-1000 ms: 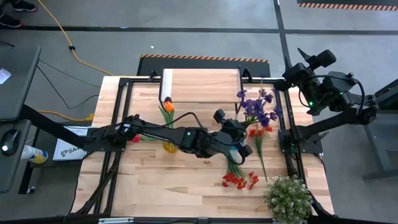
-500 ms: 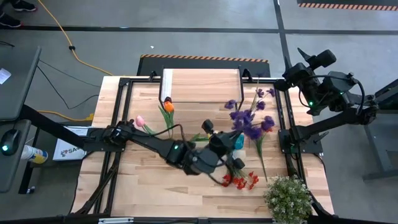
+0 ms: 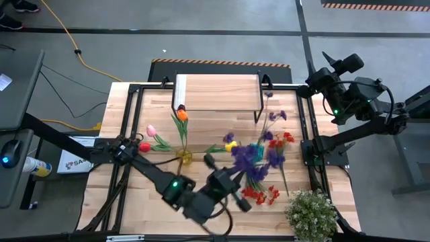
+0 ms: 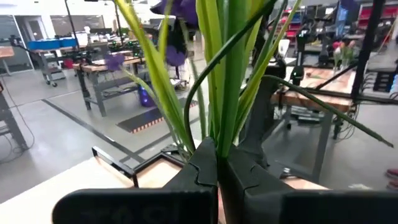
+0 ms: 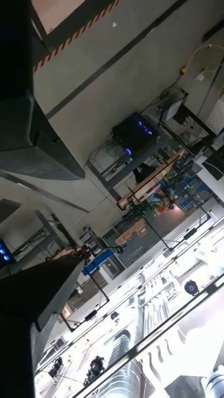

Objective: Pick and place flowers into a vace then onto a shelf
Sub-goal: Put the purple flowers into the blue vase

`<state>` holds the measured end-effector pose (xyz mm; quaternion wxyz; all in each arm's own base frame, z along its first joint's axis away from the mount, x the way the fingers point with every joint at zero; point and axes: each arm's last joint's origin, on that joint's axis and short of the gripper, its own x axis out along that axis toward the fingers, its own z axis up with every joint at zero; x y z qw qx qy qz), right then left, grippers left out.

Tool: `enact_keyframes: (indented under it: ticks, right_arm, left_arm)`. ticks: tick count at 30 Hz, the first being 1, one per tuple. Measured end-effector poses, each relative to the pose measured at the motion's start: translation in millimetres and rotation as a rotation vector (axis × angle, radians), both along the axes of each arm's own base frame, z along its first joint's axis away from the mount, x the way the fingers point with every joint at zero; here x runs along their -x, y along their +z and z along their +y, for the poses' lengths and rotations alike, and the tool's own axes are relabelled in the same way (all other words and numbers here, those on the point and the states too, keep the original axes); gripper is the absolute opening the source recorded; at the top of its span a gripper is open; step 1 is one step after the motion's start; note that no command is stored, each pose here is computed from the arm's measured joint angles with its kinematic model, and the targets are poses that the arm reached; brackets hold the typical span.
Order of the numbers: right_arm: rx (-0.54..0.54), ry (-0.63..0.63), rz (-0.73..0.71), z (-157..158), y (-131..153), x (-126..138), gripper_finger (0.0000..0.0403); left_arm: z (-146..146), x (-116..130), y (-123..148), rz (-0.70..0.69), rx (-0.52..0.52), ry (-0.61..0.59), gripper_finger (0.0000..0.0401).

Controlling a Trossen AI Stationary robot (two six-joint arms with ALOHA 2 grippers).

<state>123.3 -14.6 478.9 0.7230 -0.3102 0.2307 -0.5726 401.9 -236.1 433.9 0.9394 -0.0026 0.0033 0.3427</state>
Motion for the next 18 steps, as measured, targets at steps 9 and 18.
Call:
enact_keyframes:
  ticks: [9, 18]
  right_arm:
    - [0.0, 0.0, 0.0, 0, 0, 0, 0.0204]
    - [0.0, 0.0, 0.001, 0, 0, 0, 0.0204]
  left_arm:
    - [-29, 7, -13, -0.05, 0.065, -0.035, 0.0032]
    - [-47, -2, -40, -0.086, 0.134, -0.045, 0.0032]
